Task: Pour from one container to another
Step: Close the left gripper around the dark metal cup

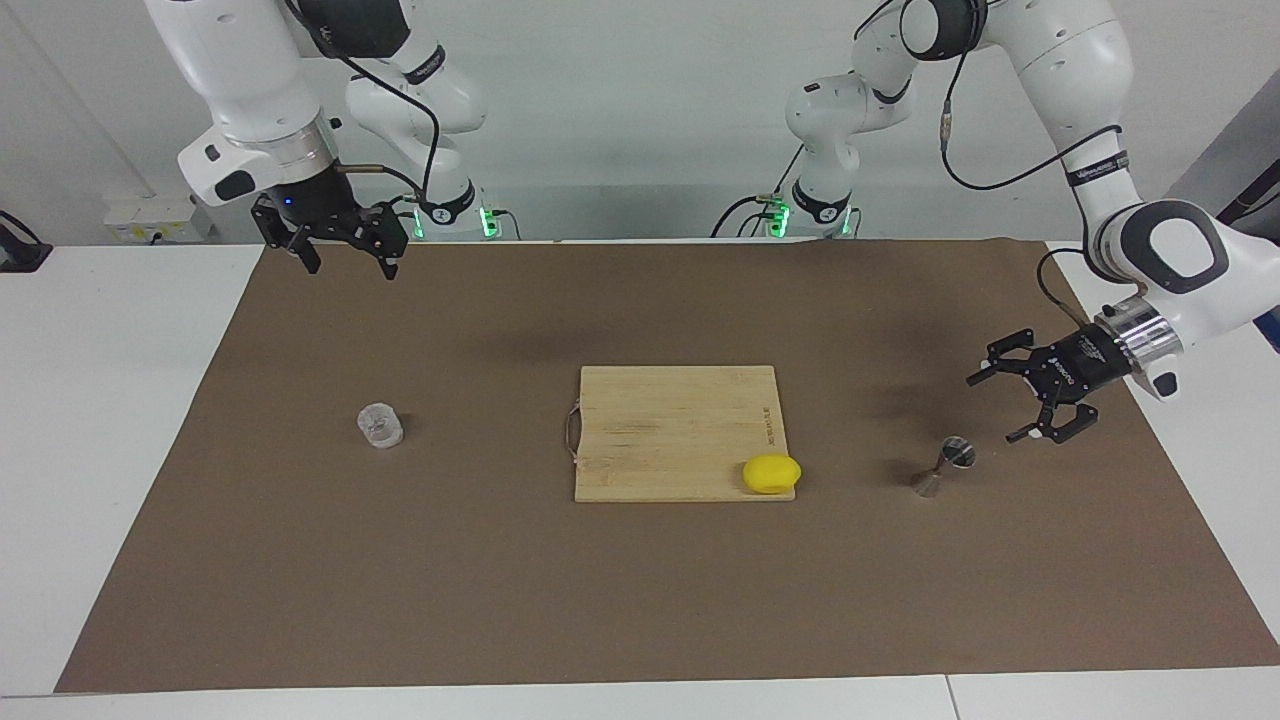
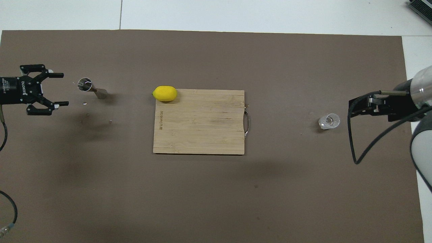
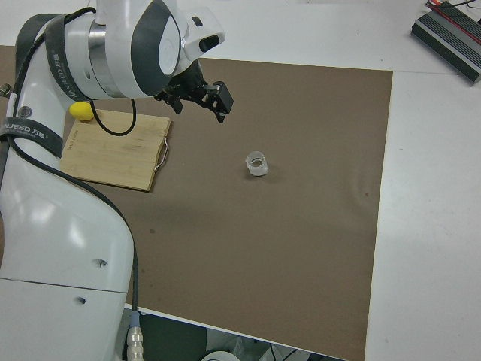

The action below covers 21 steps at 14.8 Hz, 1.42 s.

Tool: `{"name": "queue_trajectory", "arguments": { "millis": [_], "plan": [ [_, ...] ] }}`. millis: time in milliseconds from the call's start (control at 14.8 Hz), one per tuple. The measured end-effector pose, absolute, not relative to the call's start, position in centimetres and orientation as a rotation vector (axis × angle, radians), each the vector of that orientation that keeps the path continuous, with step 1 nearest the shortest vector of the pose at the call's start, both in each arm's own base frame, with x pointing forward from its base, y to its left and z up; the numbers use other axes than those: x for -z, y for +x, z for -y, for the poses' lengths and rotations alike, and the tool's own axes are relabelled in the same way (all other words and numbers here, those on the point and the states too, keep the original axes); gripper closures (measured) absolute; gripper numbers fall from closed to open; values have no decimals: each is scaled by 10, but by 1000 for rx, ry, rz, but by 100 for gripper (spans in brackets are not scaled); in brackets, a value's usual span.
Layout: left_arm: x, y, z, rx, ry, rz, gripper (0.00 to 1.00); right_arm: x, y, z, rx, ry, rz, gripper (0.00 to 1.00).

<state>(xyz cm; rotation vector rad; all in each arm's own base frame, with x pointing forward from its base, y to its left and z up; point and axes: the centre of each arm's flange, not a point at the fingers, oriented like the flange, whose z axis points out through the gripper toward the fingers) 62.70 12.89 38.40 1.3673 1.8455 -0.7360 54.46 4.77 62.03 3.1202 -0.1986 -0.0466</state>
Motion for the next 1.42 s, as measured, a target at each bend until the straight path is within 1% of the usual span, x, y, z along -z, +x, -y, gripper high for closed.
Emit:
{"name": "queue_trajectory", "arguments": {
  "millis": [271,475,746,1424],
  "plan": [
    [-356,622,-137,722,1138,-1923,0,-620,545,-48,47,3121,197,0],
    [-342,617,-134,738,1082,-1938,0,-620,545,-48,47,3121,197,0],
    [-338,618,-123,751,1089,-1936,0,-620,545,-48,48,3121,197,0],
    [-327,622,-101,710,1040,-1962,0,-619,544,-48,50,3121,197,0]
  ]
}}
